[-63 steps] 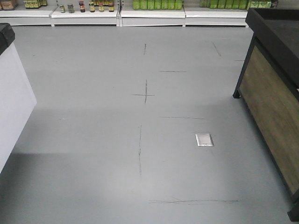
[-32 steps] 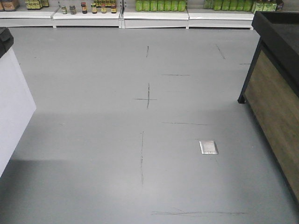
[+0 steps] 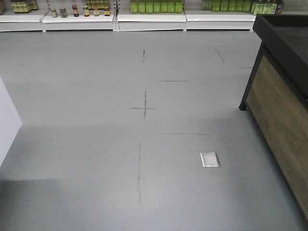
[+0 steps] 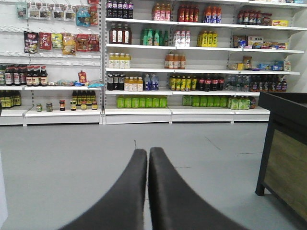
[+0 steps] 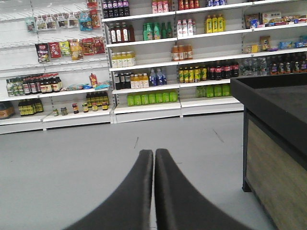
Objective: Pick three apples into basket with both arms
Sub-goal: 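Drive the base forward across the grey floor toward the fruit tables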
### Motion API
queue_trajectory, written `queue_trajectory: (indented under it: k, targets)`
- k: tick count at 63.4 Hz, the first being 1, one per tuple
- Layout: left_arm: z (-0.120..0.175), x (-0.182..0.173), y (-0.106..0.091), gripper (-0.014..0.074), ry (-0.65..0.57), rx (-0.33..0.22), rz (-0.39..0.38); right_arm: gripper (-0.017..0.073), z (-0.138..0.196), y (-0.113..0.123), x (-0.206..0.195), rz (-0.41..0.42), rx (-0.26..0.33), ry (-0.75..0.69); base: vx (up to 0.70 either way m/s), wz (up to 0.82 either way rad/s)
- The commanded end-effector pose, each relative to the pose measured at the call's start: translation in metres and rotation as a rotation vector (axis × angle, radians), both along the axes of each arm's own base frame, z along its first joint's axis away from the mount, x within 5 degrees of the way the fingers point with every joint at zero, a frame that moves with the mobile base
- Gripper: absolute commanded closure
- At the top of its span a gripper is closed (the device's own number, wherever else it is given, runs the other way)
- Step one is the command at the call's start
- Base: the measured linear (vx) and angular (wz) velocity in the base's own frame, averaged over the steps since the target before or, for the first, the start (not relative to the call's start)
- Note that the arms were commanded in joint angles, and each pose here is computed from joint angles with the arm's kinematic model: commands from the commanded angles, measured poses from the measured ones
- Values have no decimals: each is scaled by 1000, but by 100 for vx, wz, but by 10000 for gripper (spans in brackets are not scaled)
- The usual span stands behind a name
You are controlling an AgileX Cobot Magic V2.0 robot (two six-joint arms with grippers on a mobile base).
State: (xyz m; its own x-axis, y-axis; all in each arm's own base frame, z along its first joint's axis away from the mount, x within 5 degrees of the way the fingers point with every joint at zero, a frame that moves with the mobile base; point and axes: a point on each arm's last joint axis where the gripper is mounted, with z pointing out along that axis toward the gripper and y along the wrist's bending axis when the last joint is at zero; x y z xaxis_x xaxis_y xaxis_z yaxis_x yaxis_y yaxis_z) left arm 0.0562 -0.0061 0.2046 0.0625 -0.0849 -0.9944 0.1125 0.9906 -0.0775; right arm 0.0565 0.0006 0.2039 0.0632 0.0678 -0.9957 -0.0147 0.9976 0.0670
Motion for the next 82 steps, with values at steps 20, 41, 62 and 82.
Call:
queue_trajectory:
  k: [20, 41, 62, 82]
  targets:
    - [5, -1, -1, 600, -68, -15, -10, 568, 3, 1, -1, 7, -4, -76, 18, -6]
    - [5, -1, -1, 600, -68, -15, -10, 568, 3, 1, -1, 7, -4, -76, 20, -4]
    - [5, -1, -1, 600, -68, -15, -10, 568, 3, 1, -1, 7, -4, -76, 21, -2]
    - [5, -1, -1, 600, -68, -15, -10, 568, 3, 1, -1, 7, -4, -76, 19, -1]
